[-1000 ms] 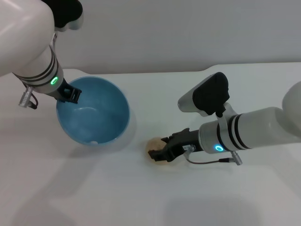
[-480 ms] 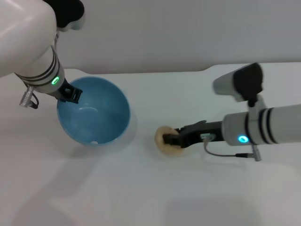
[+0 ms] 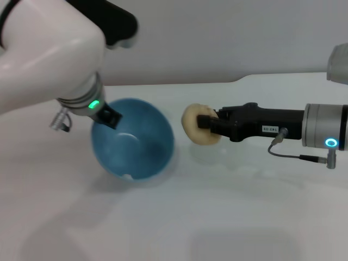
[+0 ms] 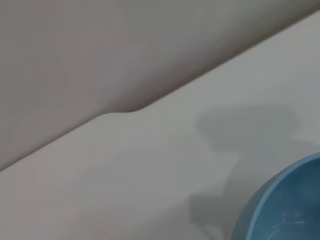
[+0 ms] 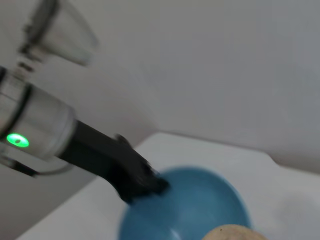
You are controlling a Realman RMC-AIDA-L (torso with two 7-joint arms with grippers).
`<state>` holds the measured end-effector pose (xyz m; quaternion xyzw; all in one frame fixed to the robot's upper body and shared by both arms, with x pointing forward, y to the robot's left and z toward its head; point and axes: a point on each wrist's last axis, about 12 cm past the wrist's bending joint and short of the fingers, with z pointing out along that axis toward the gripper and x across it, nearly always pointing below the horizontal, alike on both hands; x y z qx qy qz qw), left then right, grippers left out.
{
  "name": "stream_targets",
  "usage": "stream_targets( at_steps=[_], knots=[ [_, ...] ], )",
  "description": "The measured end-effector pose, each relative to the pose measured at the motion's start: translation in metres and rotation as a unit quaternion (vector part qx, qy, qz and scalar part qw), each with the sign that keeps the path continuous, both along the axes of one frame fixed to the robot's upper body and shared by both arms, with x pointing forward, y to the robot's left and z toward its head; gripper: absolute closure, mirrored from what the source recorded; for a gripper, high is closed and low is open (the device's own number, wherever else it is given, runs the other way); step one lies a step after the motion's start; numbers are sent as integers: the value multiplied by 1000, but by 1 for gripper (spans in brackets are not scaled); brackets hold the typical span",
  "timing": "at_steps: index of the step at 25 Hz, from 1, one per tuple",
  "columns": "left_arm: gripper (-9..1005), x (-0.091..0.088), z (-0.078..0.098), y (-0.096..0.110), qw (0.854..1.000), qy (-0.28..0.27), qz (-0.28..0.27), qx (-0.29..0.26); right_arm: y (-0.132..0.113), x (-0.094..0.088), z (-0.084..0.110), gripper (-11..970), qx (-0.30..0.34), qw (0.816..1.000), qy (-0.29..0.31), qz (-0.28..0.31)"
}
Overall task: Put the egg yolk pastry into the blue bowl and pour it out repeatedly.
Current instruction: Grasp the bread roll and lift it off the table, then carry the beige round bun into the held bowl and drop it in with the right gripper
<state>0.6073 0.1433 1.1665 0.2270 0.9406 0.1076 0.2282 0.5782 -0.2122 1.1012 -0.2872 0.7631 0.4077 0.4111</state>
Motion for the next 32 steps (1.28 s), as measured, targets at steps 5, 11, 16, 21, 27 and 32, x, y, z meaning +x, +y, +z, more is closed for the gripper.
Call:
stream_targets(
  at_steps=[5,11,16,21,27,32],
  knots=[
    [987,-11,0,-30,998,14,-56,-10,14,0,6,801,2,999,-13,30],
    [985,-17,5,-47,996,10,-89,-17,35,0,4,822,-11,998,-9,64],
    [985,-18,11,-50,995,2,-95,-23,37,0,-2,839,-18,998,5,58],
    [986,-18,11,-49,995,6,-94,-19,29,3,-9,848,-32,999,25,32],
    [986,-21,13,-51,995,6,-100,-15,23,6,-13,757,-54,998,29,18],
    [987,-26,13,-55,994,11,-109,-10,22,9,-10,637,-54,998,23,16]
  ],
)
